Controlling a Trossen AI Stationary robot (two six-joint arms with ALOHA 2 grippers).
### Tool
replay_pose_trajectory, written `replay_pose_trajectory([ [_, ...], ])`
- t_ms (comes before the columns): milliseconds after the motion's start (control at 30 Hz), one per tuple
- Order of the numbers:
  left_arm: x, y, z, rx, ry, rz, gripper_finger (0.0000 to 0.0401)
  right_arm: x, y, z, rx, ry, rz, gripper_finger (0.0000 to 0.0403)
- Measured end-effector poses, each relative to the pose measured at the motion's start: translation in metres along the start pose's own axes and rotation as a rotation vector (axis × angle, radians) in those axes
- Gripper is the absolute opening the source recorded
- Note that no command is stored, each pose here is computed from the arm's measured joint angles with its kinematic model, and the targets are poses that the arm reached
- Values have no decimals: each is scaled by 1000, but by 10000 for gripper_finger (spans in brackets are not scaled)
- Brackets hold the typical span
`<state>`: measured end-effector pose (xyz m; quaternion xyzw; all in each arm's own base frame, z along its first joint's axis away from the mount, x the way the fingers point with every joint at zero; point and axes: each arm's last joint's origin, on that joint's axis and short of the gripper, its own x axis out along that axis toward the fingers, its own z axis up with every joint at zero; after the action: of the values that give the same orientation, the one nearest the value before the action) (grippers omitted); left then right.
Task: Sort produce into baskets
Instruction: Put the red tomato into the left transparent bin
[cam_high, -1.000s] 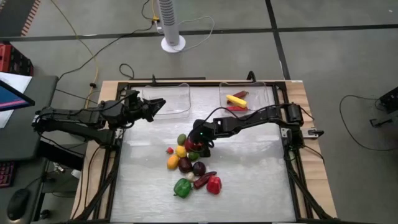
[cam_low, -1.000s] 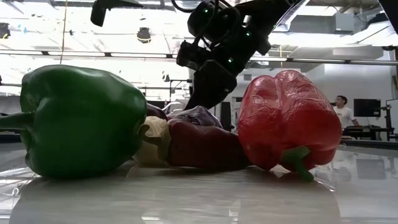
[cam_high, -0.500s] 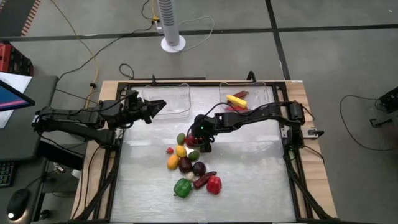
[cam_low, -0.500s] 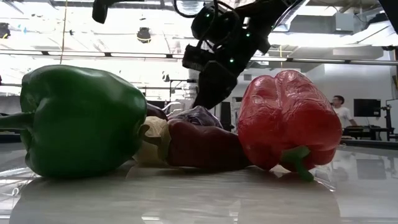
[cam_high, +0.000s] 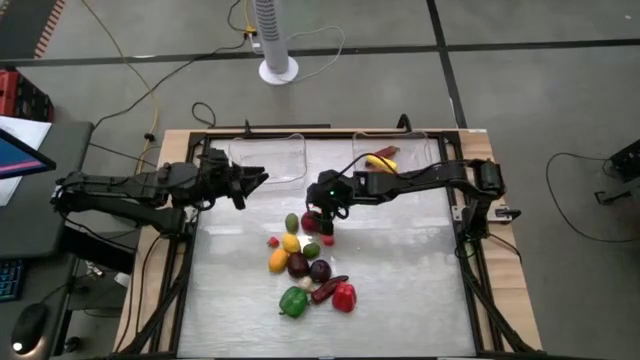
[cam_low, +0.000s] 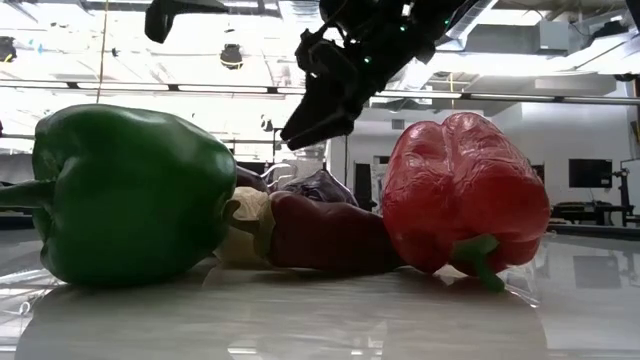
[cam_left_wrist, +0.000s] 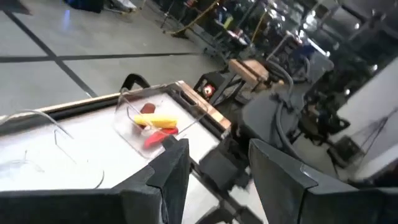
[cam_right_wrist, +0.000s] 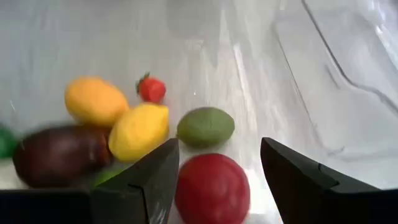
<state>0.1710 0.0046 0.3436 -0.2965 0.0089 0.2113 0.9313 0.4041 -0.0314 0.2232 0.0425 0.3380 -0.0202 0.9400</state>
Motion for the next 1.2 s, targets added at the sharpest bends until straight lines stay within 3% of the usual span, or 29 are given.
replay_pose_trajectory([
  [233, -11, 5, 0, 134, 56, -23, 154, 0, 4, 0, 105, 0, -7, 307],
  [533, -19, 23, 3, 224, 97, 78, 154, -1, 17, 0, 144, 31, -92, 382],
  [667, -18, 30, 4, 252, 115, 125, 154, 2, 20, 10, 147, 23, -92, 385],
  [933, -15, 38, 9, 275, 92, 186, 154, 34, 13, -2, 137, 116, -108, 384],
  [1200, -16, 37, 10, 251, 93, 161, 154, 46, 20, -24, 40, 279, -90, 361],
])
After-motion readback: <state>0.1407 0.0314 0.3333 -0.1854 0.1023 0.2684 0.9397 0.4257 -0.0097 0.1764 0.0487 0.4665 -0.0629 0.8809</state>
